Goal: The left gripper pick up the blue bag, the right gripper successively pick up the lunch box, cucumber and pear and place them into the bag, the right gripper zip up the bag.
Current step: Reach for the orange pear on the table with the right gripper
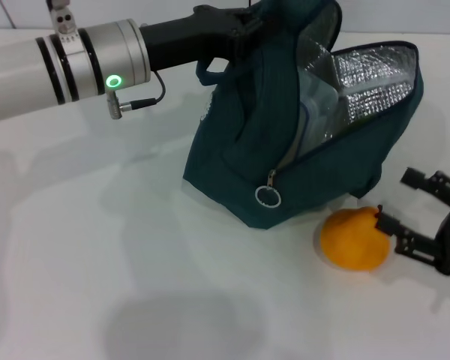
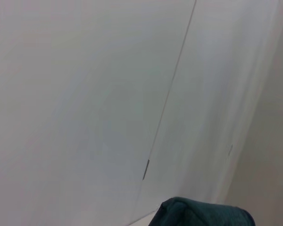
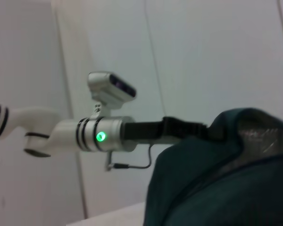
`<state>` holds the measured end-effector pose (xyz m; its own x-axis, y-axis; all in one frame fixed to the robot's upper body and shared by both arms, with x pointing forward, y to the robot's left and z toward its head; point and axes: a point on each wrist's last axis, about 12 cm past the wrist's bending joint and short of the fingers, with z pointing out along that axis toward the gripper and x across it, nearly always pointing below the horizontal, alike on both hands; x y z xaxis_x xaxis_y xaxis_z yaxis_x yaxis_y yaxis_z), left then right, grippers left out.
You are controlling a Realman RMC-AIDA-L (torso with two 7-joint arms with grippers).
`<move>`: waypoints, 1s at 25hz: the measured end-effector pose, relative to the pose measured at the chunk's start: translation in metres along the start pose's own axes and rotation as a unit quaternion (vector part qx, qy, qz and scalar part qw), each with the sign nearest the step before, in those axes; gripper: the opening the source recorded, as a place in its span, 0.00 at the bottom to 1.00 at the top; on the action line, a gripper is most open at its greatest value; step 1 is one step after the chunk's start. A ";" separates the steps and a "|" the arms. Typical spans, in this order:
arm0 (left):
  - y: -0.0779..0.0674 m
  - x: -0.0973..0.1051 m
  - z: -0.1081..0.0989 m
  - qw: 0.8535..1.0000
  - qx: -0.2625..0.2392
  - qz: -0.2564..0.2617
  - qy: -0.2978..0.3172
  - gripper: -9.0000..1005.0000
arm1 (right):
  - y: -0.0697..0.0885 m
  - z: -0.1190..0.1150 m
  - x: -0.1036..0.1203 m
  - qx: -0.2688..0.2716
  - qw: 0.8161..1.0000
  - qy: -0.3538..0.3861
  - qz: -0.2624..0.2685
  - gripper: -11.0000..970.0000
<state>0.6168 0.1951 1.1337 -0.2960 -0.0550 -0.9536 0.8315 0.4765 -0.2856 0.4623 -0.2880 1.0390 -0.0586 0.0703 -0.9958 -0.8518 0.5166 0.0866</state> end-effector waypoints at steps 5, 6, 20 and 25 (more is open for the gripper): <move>0.000 0.005 0.000 1.000 -0.003 -0.008 0.003 0.06 | 0.005 -0.002 0.008 0.008 1.000 0.012 -0.012 0.80; 0.000 0.005 0.001 1.000 -0.003 -0.009 0.004 0.06 | 0.005 -0.002 0.010 0.011 1.000 0.014 -0.016 0.80; 0.000 0.005 0.002 1.000 -0.003 -0.006 0.004 0.06 | 0.001 0.009 0.010 0.005 0.999 0.023 -0.025 0.39; 0.000 0.005 0.001 1.000 -0.003 -0.006 0.004 0.06 | 0.000 0.009 0.011 0.009 0.999 0.029 -0.025 0.27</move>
<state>0.6161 0.1938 1.1284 -0.3103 -0.0539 -0.9491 0.8246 0.4815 -0.2970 0.4663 -0.2794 1.0280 -0.0469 -0.0060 -0.9989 -0.8445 0.5342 0.0364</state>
